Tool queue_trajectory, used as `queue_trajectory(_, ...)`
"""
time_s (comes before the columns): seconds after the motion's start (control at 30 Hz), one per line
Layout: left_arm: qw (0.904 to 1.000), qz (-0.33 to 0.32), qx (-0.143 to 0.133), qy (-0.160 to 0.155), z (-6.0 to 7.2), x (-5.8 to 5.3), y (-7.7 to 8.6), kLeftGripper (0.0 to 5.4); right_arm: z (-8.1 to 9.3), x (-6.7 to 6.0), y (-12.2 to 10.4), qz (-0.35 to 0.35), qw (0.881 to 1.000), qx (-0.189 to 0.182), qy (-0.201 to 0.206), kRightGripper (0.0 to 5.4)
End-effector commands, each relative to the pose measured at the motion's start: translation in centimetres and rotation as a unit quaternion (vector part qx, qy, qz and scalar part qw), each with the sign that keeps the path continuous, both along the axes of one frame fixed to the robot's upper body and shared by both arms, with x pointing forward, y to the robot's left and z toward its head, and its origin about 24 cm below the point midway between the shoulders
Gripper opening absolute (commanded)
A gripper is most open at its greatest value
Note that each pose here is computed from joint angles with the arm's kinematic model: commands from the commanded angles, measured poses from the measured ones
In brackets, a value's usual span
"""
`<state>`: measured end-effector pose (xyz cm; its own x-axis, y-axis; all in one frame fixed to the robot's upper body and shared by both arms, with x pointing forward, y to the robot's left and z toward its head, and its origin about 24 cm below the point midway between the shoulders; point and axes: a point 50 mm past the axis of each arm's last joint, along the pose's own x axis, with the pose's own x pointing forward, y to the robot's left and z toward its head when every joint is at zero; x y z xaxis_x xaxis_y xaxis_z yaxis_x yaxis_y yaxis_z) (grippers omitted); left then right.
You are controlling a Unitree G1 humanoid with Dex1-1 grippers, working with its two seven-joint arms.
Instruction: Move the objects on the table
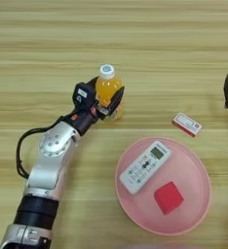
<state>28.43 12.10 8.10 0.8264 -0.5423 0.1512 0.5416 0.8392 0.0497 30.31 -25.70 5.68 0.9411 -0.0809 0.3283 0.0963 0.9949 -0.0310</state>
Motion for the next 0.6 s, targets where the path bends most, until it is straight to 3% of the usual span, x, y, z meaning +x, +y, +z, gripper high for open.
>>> queue_trajectory(0.03,0.999,-0.033,-0.002,-0.029,1.9,1.3,-1.4,3.49,0.6,0.6,0.5,0.001,1.0,0.001,-0.011,5.4)
queue_trajectory(0.33,0.9953,-0.091,0.009,-0.033,2.2,2.0,-4.3,3.49,1.0,0.9,1.1,0.003,1.0,0.0,-0.017,5.4)
queue_trajectory(0.6,0.9905,-0.134,0.016,-0.028,2.2,1.9,-6.1,3.49,1.1,1.1,1.4,0.003,1.0,0.001,-0.018,5.4)
